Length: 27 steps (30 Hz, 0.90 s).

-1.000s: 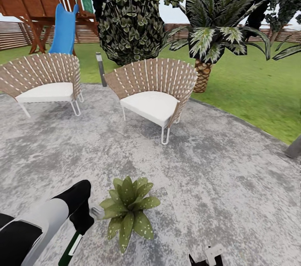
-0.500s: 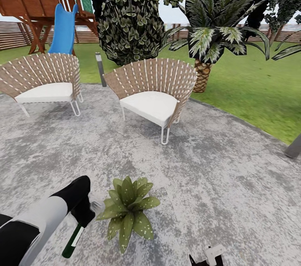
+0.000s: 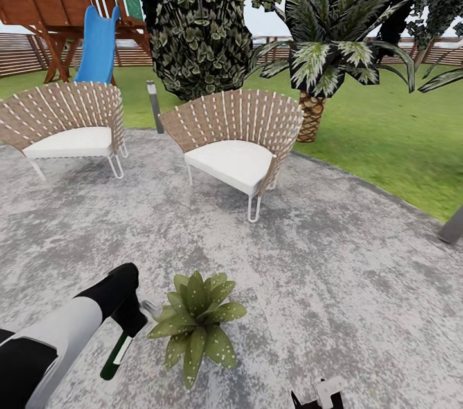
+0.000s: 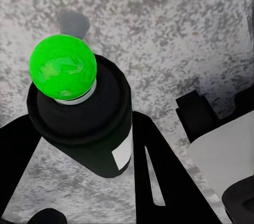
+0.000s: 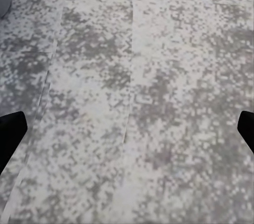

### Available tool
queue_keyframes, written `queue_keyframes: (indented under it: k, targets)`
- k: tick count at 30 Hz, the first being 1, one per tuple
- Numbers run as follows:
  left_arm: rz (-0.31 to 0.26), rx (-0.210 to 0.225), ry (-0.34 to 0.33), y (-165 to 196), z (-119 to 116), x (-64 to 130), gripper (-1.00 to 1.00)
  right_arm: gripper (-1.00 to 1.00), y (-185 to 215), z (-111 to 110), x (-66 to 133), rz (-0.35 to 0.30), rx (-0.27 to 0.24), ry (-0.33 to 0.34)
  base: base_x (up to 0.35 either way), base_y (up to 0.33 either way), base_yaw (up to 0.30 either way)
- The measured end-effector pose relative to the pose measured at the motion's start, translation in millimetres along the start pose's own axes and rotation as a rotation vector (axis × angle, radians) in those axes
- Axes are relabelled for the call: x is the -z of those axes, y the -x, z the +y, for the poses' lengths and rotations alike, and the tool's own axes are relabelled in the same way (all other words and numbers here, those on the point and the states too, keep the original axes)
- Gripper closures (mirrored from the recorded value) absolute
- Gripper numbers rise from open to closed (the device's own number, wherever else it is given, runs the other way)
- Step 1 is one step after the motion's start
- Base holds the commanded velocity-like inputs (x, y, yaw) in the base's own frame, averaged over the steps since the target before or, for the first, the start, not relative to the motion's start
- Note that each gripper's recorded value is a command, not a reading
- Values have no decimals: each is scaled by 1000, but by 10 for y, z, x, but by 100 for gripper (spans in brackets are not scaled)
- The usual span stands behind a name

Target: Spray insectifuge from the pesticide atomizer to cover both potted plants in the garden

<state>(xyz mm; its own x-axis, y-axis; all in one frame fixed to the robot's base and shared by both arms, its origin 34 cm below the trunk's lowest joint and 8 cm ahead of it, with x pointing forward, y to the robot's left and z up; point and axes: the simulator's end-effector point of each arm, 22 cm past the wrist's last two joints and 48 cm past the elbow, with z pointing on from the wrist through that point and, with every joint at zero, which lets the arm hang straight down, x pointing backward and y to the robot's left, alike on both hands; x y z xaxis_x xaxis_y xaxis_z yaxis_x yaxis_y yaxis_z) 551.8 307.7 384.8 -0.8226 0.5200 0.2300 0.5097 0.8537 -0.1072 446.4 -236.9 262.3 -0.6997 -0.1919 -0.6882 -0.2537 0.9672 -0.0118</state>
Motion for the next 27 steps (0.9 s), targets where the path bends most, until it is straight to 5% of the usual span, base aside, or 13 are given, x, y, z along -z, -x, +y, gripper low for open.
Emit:
queue_keyframes:
  k: [12,18,27]
  targets:
    - [43,16,7,-313,180,-142,100,-100,-2,1,1,0,0,0,0,0,0]
    - [52,-14,-30,-424,78,-307,100,-100,-2,1,1,0,0,0,0,0,0]
    - [55,-21,-63,-421,-14,-309,100,-100,4,5,-2,-1,-3,-1,38,122,0]
